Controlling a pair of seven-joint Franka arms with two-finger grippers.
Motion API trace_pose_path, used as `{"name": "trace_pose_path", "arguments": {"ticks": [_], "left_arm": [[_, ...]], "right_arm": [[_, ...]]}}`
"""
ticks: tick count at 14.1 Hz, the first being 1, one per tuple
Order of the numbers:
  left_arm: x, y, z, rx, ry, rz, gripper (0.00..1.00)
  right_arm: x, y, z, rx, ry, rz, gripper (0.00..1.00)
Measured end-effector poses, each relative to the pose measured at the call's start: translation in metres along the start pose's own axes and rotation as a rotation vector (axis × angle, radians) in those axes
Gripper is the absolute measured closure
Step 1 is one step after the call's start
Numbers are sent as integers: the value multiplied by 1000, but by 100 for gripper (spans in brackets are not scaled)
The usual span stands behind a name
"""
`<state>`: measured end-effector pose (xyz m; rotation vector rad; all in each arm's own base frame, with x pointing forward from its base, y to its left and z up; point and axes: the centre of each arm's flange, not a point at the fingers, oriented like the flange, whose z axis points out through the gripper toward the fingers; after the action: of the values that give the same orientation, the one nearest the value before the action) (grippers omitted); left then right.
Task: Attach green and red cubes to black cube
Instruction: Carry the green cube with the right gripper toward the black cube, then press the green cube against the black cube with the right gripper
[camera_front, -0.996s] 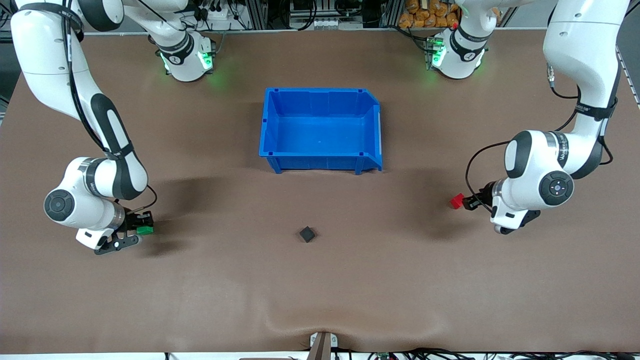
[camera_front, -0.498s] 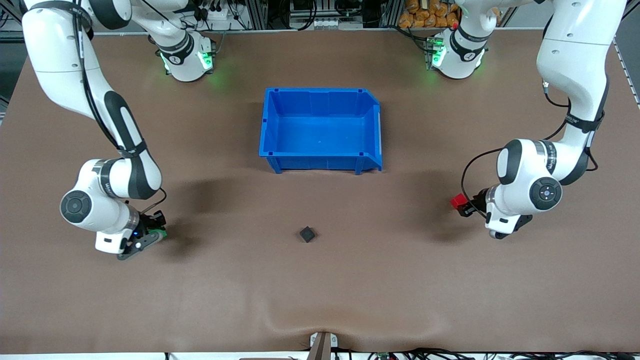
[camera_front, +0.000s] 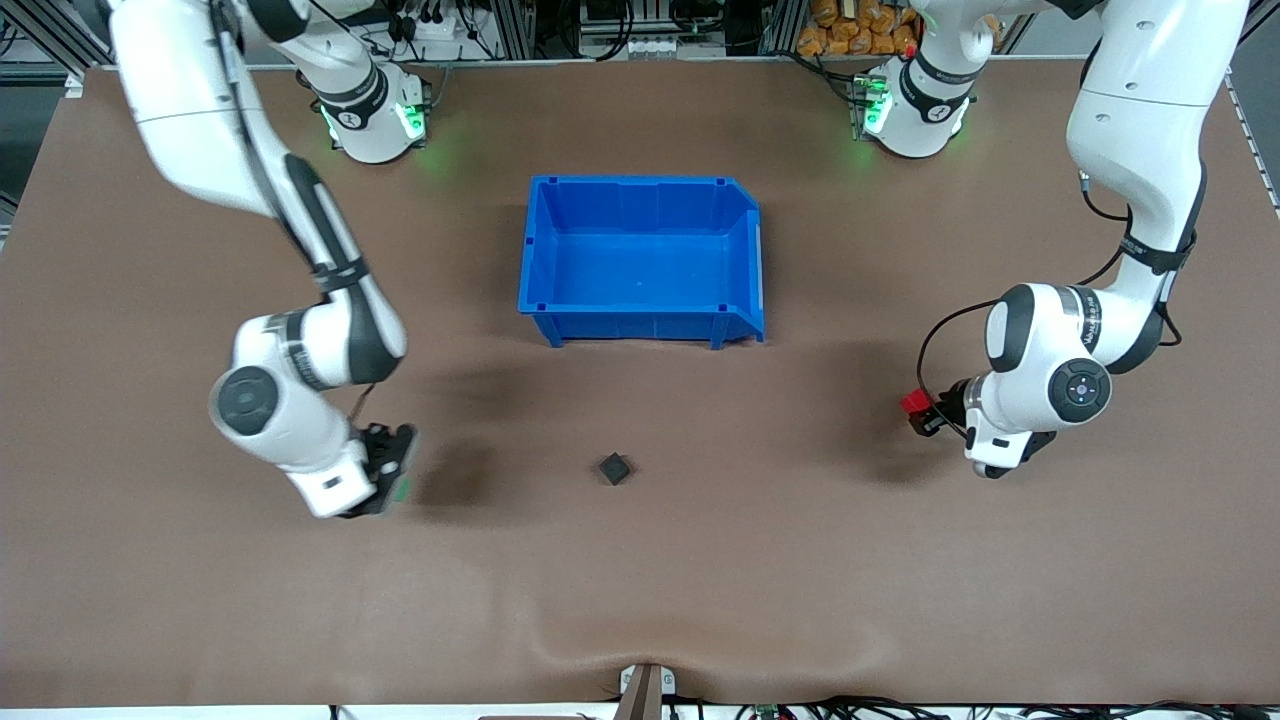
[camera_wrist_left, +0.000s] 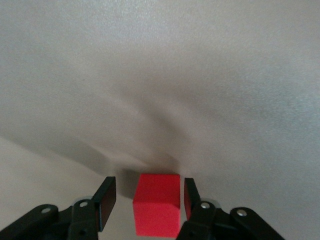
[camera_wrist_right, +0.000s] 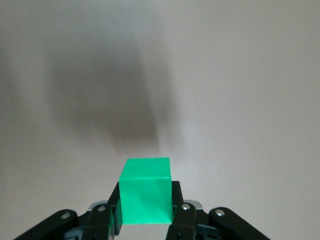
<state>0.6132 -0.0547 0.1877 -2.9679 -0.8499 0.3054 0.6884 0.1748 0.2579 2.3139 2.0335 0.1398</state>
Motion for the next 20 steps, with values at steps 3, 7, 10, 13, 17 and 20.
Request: {"name": "trace_pose_path", "arguments": {"ticks": [3,7,10,13,17,20], "left_arm": [[-2,0,3,0,-1,-11,39],[-2,0,5,-6,6,-18,53],[-3,1,6,-6,6,-53,59],[-5,5,5,-18,4,-110,60],[-13,24,-4,-57,8,-250,60],[-15,45,-22,-95,24,-364,60]], "right_arm": [[61,-29,4,13,6,-117,60],[107,-62,32,48,-7,-103,60],[138,-69,45,38,-2,-97,60],[147,-55,55,14,5,-98,60],[175,-47,65,-27,24,-134,60],[209,-48,56,-75,48,-211,60]]}}
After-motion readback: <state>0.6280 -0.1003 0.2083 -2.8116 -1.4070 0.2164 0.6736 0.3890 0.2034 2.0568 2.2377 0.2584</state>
